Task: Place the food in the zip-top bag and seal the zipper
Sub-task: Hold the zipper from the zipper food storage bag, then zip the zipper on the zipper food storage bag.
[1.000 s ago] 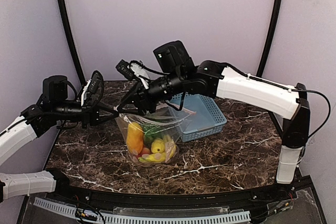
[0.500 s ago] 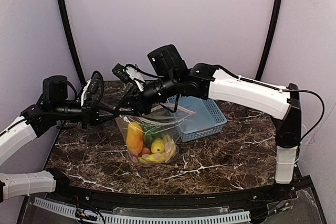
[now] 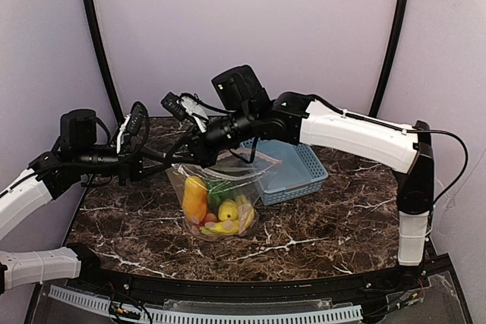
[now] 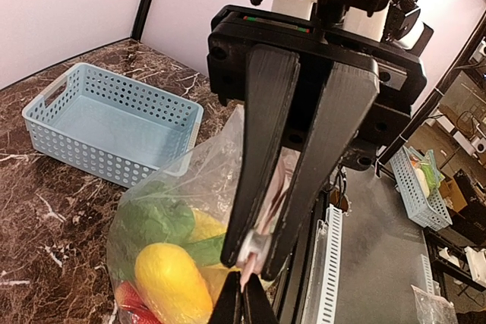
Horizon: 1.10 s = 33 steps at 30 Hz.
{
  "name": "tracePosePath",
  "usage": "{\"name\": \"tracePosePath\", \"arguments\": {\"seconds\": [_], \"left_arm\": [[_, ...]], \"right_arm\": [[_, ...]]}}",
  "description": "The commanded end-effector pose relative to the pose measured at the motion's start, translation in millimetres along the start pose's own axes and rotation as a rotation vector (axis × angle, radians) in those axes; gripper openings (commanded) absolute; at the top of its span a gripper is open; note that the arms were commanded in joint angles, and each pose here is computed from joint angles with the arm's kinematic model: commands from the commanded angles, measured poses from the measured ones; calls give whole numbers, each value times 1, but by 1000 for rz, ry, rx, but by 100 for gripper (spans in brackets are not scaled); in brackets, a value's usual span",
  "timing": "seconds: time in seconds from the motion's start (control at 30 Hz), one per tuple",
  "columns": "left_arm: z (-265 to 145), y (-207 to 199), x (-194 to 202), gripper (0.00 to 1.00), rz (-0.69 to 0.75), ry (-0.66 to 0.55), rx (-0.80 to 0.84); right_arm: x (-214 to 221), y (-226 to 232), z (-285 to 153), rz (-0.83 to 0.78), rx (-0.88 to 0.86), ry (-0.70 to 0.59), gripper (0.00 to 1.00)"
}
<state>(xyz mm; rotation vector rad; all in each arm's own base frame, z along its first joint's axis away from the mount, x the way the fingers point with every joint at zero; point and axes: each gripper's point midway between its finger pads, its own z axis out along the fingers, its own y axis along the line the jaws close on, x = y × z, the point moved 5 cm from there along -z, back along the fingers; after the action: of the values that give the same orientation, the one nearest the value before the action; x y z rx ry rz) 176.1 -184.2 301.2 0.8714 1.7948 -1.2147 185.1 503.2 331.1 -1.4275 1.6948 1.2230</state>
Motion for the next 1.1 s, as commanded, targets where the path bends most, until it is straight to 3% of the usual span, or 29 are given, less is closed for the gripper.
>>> {"name": "tracePosePath", "arguments": {"seconds": [0.0, 1.07], "left_arm": [[-6, 2, -6, 1, 22, -42, -63], [-10, 21, -10, 1, -25, -145, -217]], "right_arm": [[-11, 0, -6, -22, 17, -35, 3], [10, -11, -46, 13, 153, 2, 0]]}}
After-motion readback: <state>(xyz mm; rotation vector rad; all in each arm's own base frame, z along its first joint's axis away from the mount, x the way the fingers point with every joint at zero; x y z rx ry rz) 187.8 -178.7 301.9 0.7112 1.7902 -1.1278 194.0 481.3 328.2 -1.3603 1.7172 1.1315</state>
